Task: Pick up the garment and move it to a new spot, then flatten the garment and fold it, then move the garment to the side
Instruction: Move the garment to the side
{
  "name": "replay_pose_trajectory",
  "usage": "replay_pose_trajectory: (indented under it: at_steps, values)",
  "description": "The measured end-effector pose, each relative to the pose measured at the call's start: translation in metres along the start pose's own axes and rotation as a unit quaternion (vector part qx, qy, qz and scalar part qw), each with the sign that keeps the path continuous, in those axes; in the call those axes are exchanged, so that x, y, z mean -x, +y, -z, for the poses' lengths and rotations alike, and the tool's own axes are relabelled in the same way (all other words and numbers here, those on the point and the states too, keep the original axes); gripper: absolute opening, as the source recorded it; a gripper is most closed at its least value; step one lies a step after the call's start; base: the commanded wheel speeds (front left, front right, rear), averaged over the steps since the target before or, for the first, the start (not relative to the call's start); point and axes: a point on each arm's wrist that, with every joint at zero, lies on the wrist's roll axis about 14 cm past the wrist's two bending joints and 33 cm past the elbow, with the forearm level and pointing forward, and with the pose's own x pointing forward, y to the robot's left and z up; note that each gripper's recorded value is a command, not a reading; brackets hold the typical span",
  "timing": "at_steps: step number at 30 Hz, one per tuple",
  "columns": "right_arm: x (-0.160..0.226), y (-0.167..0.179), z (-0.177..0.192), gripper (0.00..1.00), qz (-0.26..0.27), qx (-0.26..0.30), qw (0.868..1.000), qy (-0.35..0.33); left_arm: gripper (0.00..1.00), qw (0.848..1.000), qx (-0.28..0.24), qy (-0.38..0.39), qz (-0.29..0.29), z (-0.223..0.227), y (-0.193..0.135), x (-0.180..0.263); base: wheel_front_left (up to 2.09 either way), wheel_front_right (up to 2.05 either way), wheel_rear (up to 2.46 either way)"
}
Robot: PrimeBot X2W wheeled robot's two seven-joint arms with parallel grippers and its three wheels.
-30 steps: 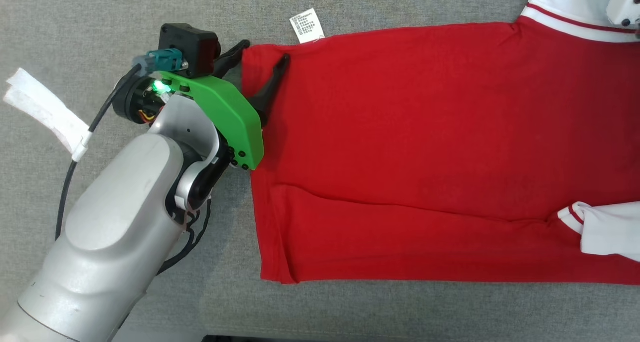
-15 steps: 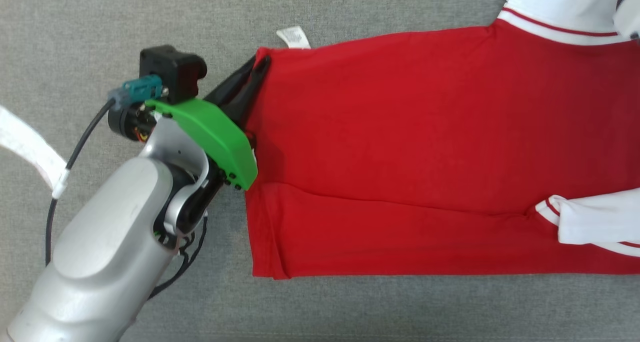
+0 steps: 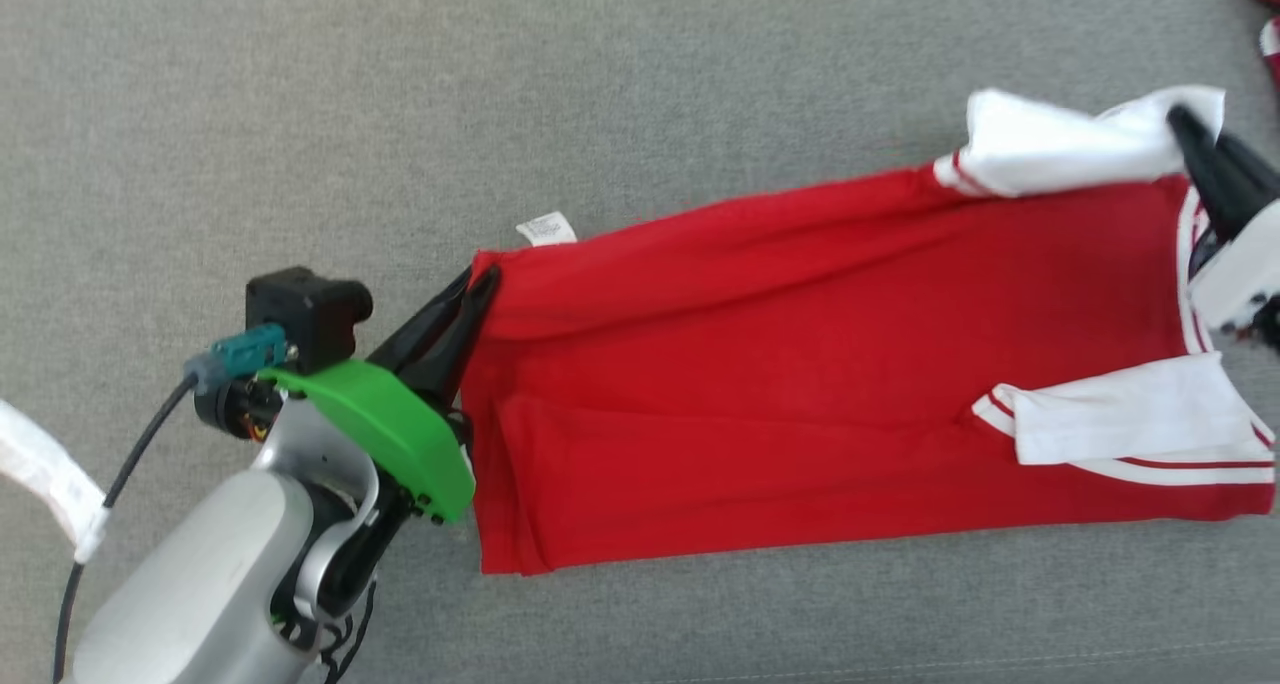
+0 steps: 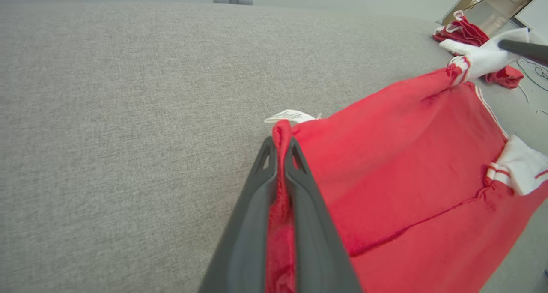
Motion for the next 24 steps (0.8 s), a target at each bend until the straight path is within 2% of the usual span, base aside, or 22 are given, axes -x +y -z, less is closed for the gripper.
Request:
replay_pose_trajectory:
  at_steps: [7, 12, 18, 24]
  values:
    - [0.044, 0.004, 0.008, 0.0, 0.007, -0.021, 1.0, -0.008, 0.0, 0.999, -0.008, -0.03, 0.016, -0.007, -0.022, 0.016, 0.0, 0.0, 0.0]
    - [0.055, -0.003, 0.005, 0.0, 0.022, -0.03, 0.999, -0.019, 0.0, 0.998, -0.018, -0.056, 0.021, -0.016, -0.024, 0.012, 0.0, 0.0, 0.0]
    - [0.03, -0.005, -0.021, 0.0, 0.029, -0.002, 0.999, -0.041, 0.0, 0.997, -0.041, -0.062, 0.023, -0.026, -0.014, -0.008, 0.0, 0.0, 0.0]
    - [-0.012, 0.002, -0.035, 0.0, 0.022, 0.028, 0.999, -0.036, 0.0, 0.996, -0.061, -0.069, 0.015, -0.036, 0.007, -0.037, 0.0, 0.0, 0.0]
